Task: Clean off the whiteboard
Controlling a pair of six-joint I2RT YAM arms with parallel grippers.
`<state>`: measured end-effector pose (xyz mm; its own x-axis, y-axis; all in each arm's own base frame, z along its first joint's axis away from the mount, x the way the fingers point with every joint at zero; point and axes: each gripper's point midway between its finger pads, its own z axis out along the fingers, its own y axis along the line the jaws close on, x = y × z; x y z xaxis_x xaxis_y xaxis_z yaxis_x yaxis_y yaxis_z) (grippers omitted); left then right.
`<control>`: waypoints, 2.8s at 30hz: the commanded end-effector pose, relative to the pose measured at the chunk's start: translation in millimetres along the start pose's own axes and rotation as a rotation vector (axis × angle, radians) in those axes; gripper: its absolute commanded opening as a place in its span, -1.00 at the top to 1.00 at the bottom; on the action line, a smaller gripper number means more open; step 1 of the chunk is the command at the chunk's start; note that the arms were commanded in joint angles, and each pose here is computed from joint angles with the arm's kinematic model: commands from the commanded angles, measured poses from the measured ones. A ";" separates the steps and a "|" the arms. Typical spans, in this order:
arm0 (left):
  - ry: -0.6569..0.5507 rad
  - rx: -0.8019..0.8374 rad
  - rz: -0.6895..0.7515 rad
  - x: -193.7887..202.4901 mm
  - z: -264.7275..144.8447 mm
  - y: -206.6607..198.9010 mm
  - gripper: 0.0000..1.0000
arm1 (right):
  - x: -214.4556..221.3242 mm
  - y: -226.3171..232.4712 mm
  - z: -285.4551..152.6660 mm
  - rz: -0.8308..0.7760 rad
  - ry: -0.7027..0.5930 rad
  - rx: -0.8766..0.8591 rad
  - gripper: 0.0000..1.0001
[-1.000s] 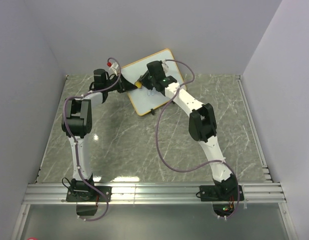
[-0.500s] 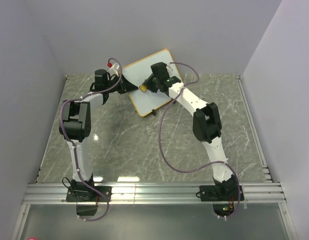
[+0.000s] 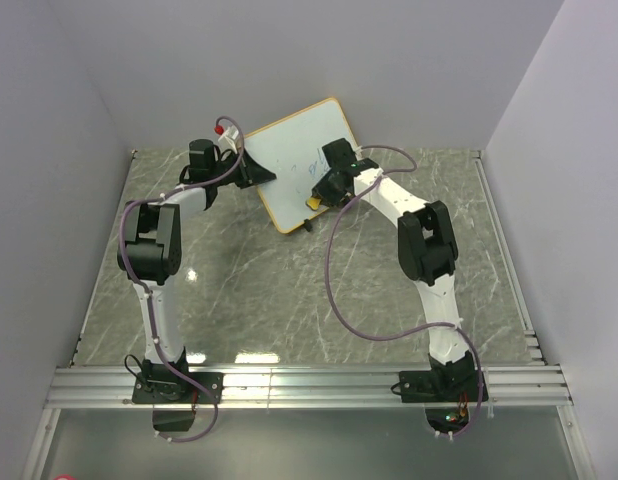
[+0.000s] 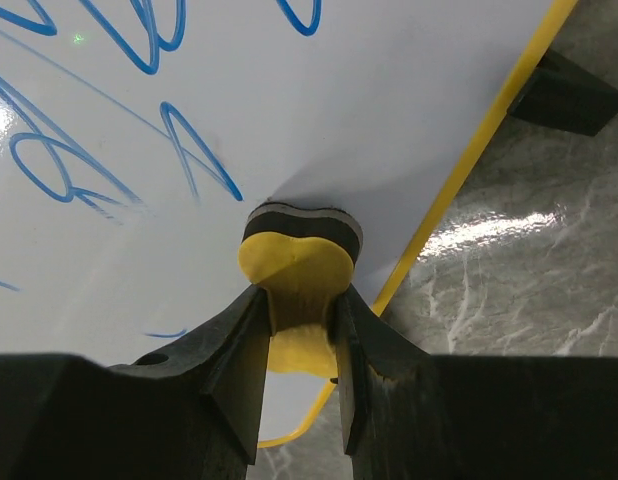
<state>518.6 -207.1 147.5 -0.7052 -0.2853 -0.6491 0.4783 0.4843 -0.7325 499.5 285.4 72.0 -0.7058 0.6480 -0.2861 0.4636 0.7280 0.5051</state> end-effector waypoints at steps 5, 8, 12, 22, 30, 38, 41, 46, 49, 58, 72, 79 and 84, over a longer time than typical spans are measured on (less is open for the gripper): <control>0.251 0.124 -0.093 73.4 1.0 -41.8 0.99 | 50.1 43.0 19.8 -0.023 0.116 -0.136 1.00; 0.257 0.126 -0.092 75.0 1.1 -44.2 0.99 | 45.7 87.6 14.1 0.009 0.109 -0.244 1.00; 0.263 0.145 -0.107 77.4 -0.7 -51.5 0.99 | 33.4 122.7 17.7 0.087 0.074 -0.327 1.00; 0.294 0.137 -0.111 94.9 -14.1 -58.4 0.99 | -13.1 132.7 27.8 0.176 -0.003 -0.382 1.00; 0.287 0.145 -0.088 88.3 -15.2 -65.6 0.99 | -12.6 82.0 40.1 0.133 0.027 -0.241 1.00; 0.286 0.152 -0.093 83.9 -8.9 -62.0 0.99 | 55.5 11.1 31.6 0.000 0.153 -0.068 1.00; 0.285 0.153 -0.096 81.6 -6.8 -60.3 0.99 | 76.3 -6.2 24.7 0.017 0.194 -0.054 1.00; 0.286 0.153 -0.100 82.9 -6.3 -59.0 0.99 | 68.1 2.9 22.2 0.006 0.186 -0.066 1.00; 0.293 0.145 -0.105 86.2 -7.4 -57.2 0.99 | 40.3 15.4 26.4 0.072 0.138 -0.105 1.00; 0.306 0.125 -0.097 93.1 -10.5 -54.2 0.99 | -81.8 76.0 36.2 0.558 -0.019 -0.406 1.00; 0.322 0.095 -0.093 97.7 -11.5 -46.7 0.99 | -69.8 75.0 70.3 0.593 0.042 -0.292 1.00; 0.317 0.099 -0.100 95.3 -11.0 -43.2 0.99 | 12.7 -11.8 46.8 0.620 0.151 -0.089 1.00; 0.306 0.108 -0.110 92.0 -12.1 -41.6 0.99 | 41.4 -42.5 36.1 0.531 0.211 0.018 1.00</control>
<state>492.0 -206.3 148.0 -0.7361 -0.2431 -0.6317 0.4548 0.5136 -0.7276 525.9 278.0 86.4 -0.3955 0.8988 0.1891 0.6898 0.1548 0.7072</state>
